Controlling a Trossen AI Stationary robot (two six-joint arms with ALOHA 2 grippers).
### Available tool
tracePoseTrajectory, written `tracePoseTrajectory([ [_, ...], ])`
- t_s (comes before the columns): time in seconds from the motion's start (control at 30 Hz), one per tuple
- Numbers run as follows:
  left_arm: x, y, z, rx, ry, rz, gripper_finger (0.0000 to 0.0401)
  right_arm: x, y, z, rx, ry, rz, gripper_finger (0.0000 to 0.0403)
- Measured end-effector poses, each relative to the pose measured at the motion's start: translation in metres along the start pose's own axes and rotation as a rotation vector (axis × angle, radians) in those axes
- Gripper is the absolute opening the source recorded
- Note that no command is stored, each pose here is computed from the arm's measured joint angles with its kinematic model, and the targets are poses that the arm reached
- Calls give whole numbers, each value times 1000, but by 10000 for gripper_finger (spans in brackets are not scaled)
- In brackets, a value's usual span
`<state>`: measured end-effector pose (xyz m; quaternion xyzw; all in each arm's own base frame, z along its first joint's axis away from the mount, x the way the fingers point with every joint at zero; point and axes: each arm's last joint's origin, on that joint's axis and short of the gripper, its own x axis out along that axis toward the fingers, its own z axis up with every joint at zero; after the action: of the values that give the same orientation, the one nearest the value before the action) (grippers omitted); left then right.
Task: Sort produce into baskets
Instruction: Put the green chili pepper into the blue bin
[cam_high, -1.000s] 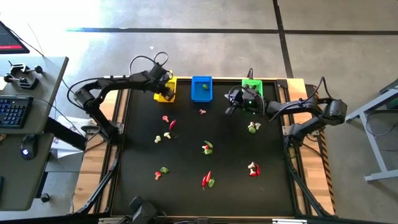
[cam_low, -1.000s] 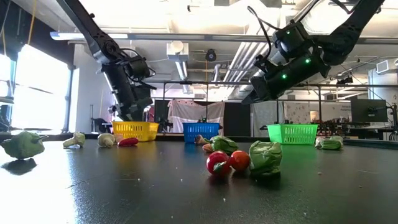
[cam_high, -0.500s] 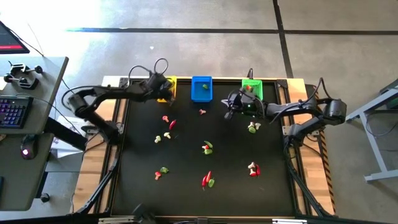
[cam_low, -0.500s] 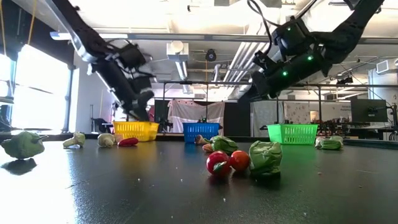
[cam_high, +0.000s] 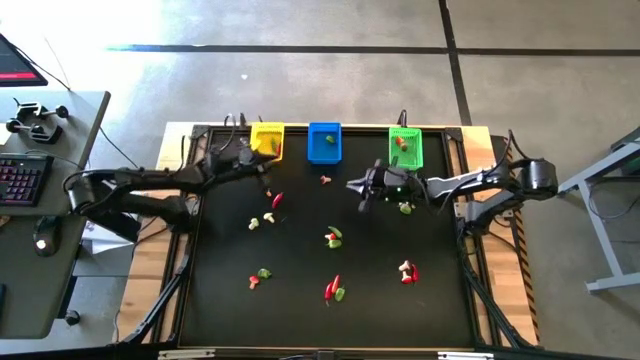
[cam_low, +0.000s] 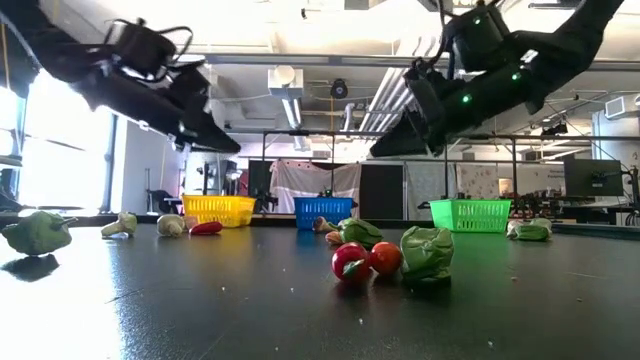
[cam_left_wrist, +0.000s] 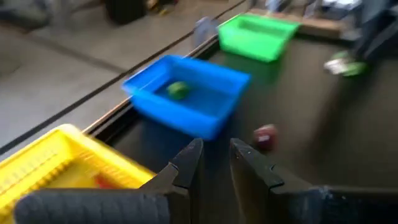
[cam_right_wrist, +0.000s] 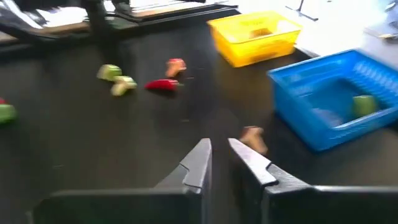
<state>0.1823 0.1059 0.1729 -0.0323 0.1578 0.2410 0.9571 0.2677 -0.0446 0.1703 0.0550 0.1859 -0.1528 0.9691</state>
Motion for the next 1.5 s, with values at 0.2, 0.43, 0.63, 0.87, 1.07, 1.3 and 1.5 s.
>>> tracePoseTrajectory([
  [0.2, -13, -17, -10, -3, -116, -122, 64, -8, 38, -7, 76, 23, 82, 111],
  [0.43, -16, -27, -12, 9, -153, -172, 64, -24, 81, -17, 136, 36, 129, 196],
  [0.63, -16, -29, -11, 69, -172, -180, 64, -33, 100, -25, 103, 34, 135, 247],
  [0.87, -16, -29, -11, 71, -171, -179, 64, -22, 109, -49, 71, 119, 111, 257],
  [1.07, -16, -29, -11, 80, -172, -165, 64, 2, 124, -56, -14, 174, 148, 257],
  [1.3, -16, -28, -11, 105, -173, -156, 64, 25, 138, -58, -147, 229, 137, 257],
  [1.5, -16, -28, -11, 128, -174, -153, 64, 32, 135, -56, -156, 281, 102, 257],
])
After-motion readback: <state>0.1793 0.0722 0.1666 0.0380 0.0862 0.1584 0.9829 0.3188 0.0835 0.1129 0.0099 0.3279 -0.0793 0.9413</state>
